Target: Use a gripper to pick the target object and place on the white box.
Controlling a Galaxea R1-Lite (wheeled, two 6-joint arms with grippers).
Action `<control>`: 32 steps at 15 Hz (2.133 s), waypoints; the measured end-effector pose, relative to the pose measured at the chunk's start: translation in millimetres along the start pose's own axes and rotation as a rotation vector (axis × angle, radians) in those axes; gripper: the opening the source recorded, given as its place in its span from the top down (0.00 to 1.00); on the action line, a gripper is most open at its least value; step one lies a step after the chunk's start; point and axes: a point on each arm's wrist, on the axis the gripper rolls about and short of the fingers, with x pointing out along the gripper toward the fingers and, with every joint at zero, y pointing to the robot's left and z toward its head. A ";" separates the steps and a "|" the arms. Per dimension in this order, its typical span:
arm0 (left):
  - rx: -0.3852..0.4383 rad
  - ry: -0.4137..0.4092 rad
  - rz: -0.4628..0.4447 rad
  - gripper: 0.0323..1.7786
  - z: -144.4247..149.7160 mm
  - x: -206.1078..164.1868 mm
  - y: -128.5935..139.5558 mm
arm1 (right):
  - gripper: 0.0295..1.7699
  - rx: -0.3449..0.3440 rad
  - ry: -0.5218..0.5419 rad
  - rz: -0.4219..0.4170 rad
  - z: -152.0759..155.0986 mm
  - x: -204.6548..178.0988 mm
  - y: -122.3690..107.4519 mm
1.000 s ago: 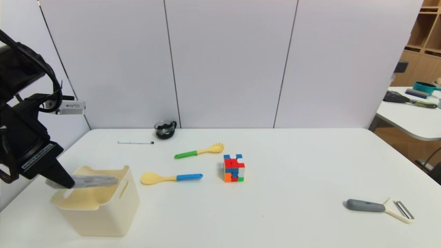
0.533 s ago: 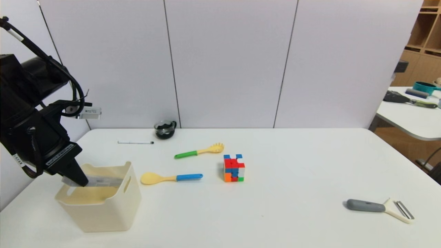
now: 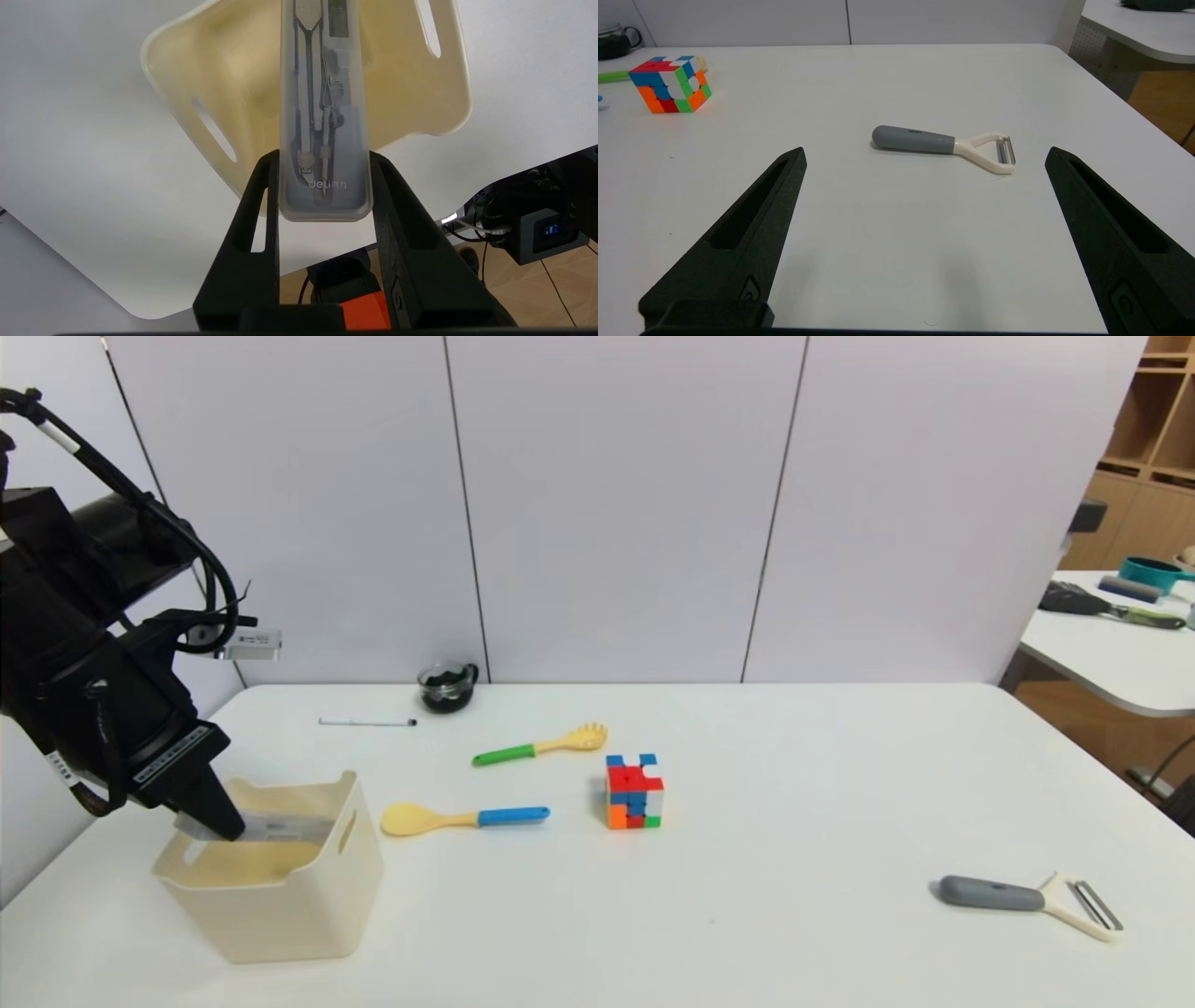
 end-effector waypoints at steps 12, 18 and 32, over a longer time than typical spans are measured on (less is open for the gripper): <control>0.007 -0.016 -0.009 0.30 -2.7 -4.0 -2.6 | 0.00 0.000 0.000 0.000 0.0 0.0 0.0; 0.056 -0.261 0.064 0.16 -17.9 -41.8 -15.5 | 0.00 0.000 0.000 0.000 0.0 0.0 0.0; 0.217 -1.209 0.344 0.06 -156.8 -61.9 -59.9 | 0.00 0.000 0.000 0.000 0.1 0.0 0.0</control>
